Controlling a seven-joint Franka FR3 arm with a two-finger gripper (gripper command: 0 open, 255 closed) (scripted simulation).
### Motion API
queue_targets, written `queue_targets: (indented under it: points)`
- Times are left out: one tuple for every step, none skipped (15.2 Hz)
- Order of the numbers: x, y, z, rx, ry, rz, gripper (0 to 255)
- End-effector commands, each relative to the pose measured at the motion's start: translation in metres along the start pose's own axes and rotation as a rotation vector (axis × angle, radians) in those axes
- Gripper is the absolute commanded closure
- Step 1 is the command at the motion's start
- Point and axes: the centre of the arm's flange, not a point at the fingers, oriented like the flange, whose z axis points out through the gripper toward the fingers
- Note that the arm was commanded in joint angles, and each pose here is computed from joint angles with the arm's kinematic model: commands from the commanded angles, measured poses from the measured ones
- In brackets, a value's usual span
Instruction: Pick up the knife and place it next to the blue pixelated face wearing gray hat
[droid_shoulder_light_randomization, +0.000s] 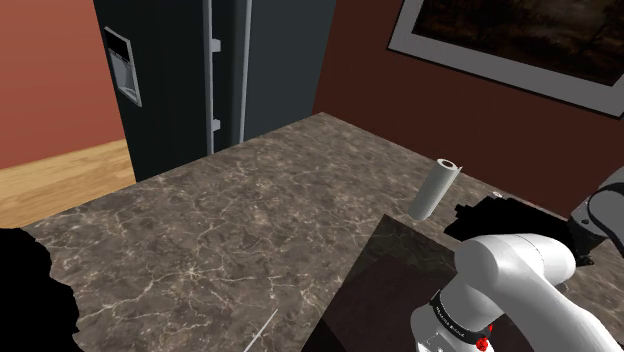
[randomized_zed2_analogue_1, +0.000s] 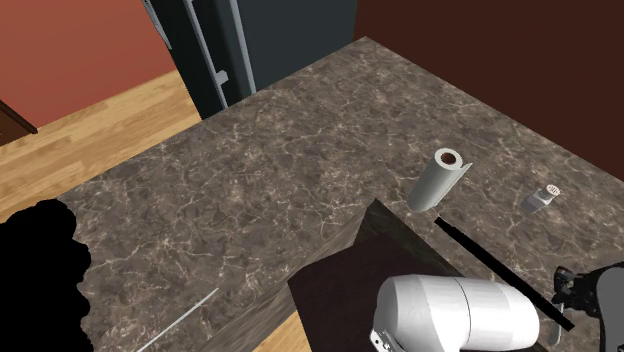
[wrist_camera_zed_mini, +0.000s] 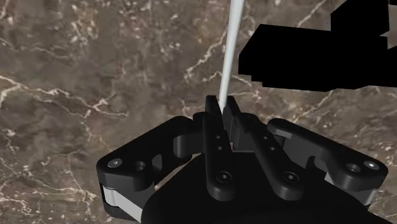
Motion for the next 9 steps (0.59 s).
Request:
queue_targets:
  points:
    - [0.0007,0.0000,0.0119,0.000,0.001,0.000,255]
    - [0.0007,-0.0001,0.0173,0.000,0.001,0.000,255]
    - [0.0007,-0.0001,0.0173,0.000,0.001,0.000,255]
    - [0.0007,-0.0001,0.0173,0.000,0.001,0.000,255]
    - [0.0007,-0.0001,0.0173,0.000,0.001,0.000,255]
    - [0.0007,-0.0001,0.0173,0.000,0.001,0.000,255]
    - [0.0007,-0.0001,0.0173,0.000,0.001,0.000,255]
    - [0.0007,-0.0001,0.0173,0.000,0.001,0.000,255]
    - [0.0007,-0.0001,0.0173,0.000,0.001,0.000,255]
